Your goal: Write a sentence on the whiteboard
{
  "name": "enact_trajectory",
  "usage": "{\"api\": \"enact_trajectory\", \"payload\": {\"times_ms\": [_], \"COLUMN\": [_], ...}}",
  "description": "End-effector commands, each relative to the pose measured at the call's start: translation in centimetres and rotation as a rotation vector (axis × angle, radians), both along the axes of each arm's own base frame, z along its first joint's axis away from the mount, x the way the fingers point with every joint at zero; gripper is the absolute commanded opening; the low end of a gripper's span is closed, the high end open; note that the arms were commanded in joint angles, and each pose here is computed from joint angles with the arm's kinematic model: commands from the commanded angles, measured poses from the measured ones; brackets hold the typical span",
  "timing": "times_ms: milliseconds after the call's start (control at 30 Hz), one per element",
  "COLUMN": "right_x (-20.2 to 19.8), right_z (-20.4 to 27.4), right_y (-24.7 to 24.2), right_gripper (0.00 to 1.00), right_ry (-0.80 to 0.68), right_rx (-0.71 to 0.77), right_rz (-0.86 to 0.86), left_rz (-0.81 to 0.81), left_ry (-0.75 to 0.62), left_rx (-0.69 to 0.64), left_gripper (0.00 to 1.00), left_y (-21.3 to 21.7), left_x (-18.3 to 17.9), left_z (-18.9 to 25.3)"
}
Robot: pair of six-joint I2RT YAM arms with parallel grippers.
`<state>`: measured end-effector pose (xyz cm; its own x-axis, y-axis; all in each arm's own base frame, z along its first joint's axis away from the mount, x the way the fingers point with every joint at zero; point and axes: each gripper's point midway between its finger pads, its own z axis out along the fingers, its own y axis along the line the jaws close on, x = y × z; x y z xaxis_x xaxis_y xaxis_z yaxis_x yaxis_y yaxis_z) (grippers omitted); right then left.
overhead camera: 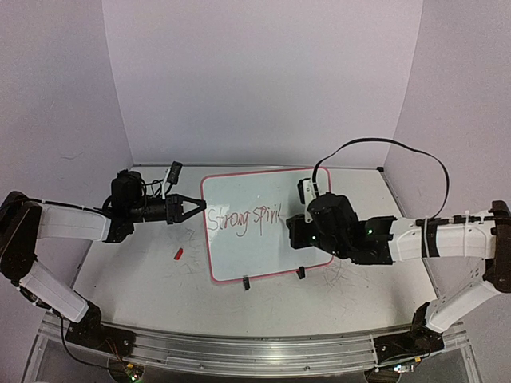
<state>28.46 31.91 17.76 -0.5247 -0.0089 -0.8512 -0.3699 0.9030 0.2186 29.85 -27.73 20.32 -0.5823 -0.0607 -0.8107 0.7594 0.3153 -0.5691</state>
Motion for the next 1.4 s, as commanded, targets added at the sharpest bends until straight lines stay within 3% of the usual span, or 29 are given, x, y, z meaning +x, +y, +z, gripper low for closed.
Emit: {"api": "enact_trajectory", "payload": {"times_ms": [0,300,500,1367], "right_x": [-0.5,0.2,-0.4,1.6], "right_z": [-1.4,1.5,4.0,2.3], "right_y": [-1.0,-2.1,0.1,-0.8], "right_gripper": [0.00,0.00,0.00,0.00], "right_ry": [0.036,-0.029,-0.081,-0.076], "right_rx": [-0.020,-0.007,0.065,-0.036], "right_rz": [-0.027,-0.084,0.043,-0.087], "left_rz": [-0.033,-0.033,-0.032,-0.032], "left_ry": [-0.027,-0.025,-0.027,-0.027], "left_rx": [0.015,0.016,0.016,0.019], "left_gripper": [0.00,0.00,0.00,0.00], "left_y": [-1.1,-1.0,-1.1,-1.0], "left_x": [-0.3,-0.3,-0.2,-0.3], "left_z": [0.3,0.3,0.3,0.3]}}
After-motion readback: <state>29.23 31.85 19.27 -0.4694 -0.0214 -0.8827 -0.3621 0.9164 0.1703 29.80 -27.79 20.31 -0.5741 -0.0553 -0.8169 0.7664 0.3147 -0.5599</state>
